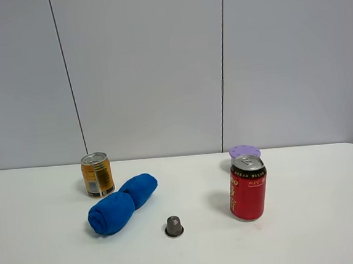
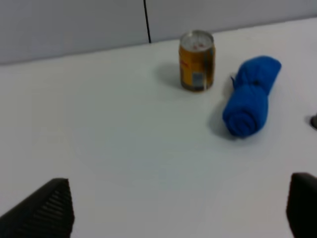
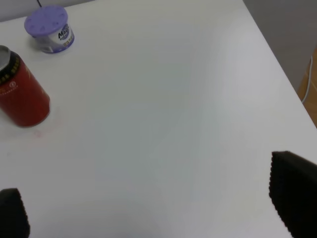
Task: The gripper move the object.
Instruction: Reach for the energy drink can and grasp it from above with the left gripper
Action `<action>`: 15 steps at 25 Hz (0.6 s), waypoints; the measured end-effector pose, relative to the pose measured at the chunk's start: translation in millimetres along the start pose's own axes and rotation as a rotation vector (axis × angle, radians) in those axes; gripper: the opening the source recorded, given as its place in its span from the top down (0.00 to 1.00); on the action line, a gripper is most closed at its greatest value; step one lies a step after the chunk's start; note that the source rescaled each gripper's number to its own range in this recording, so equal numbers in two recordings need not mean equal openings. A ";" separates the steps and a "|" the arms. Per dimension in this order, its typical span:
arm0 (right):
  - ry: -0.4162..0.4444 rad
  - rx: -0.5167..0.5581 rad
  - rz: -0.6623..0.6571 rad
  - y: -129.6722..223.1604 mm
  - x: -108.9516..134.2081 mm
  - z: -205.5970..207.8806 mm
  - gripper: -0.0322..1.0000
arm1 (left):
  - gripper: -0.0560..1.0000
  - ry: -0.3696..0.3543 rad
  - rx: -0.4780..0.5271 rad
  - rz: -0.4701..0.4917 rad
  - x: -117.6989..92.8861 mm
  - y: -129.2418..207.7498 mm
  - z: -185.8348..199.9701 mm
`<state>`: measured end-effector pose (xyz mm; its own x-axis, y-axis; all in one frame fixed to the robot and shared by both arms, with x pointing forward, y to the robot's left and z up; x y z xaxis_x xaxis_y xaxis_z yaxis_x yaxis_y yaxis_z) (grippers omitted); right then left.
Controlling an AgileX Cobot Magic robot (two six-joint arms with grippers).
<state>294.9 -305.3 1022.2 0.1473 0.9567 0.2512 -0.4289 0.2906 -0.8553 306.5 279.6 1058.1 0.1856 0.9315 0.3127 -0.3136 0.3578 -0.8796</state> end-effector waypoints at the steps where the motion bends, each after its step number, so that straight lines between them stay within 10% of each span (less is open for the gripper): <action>1: 0.000 0.000 0.000 0.0 0.0 0.0 0.00 | 0.01 -0.010 -0.019 -0.025 5.8 -10.9 -2.1; 7: 0.000 0.000 0.000 0.0 0.0 0.0 0.00 | 0.01 0.018 -0.056 -0.179 35.2 -87.6 -16.3; 15: 0.000 0.000 0.000 0.0 0.0 0.0 0.00 | 0.01 0.237 -0.038 -0.302 44.4 -148.1 -79.9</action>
<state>294.9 -305.3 1022.2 0.1473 0.9567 0.2512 -0.4289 0.2906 -0.8553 435.6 262.8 1173.6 0.4757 0.7423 0.4719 -0.1777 0.6065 -0.7750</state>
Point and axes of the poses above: a point on each arm's last joint axis where the gripper is mounted, z pointing back along that axis away from the gripper, x along the wrist's bending axis when the last joint is at zero, y = z × x, the point moved 7 cm from there along -z, pointing out along that axis toward the gripper, and after that the axes turned 14 degrees about -z, right-handed, at the moved point
